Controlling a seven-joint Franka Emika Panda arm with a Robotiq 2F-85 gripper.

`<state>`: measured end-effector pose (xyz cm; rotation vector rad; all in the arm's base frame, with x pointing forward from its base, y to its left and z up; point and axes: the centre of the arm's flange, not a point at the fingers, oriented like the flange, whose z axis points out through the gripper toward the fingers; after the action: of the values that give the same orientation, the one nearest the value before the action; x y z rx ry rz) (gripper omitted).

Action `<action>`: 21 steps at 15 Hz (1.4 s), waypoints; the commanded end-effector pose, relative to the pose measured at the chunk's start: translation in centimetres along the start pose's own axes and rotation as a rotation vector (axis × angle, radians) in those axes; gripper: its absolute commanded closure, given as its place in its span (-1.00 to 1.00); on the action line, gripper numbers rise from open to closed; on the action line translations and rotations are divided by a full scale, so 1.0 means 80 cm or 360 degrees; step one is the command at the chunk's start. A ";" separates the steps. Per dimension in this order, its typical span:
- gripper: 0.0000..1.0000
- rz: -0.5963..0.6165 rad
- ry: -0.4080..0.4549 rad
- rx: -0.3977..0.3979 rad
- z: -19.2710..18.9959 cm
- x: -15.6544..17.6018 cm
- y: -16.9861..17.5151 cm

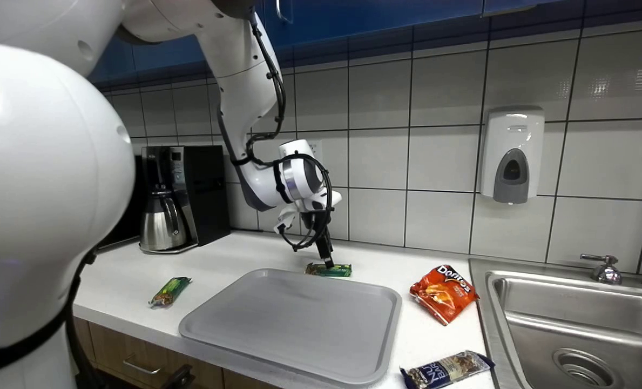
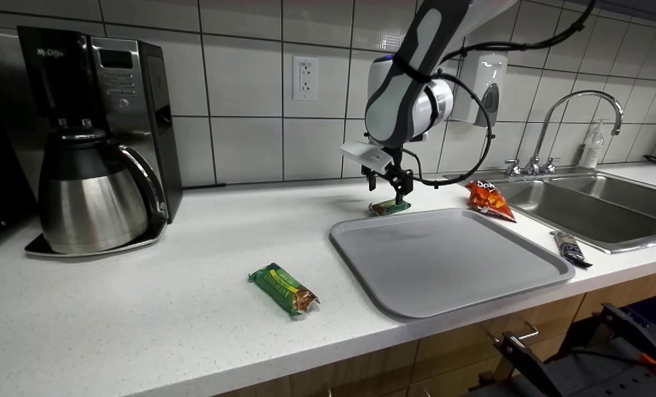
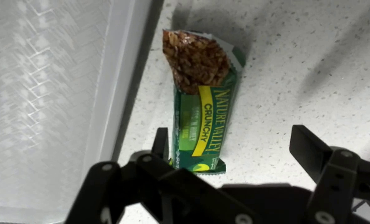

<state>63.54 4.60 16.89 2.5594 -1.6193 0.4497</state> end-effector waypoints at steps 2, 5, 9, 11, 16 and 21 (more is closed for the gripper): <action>-1.00 -0.0040 -0.0014 0.0052 -0.029 -0.004 0.016; -1.00 -0.0049 -0.0020 0.0070 -0.041 -0.007 0.025; -1.00 -0.0054 -0.0031 0.0085 -0.058 -0.007 0.041; -1.00 -0.0063 -0.0038 0.0090 -0.068 -0.005 0.049; -1.00 -0.0072 -0.0044 0.0083 -0.090 -0.006 0.076; -1.00 -0.0073 -0.0054 0.0073 -0.109 -0.008 0.103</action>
<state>56.79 3.81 22.44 2.6241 -1.6038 0.4367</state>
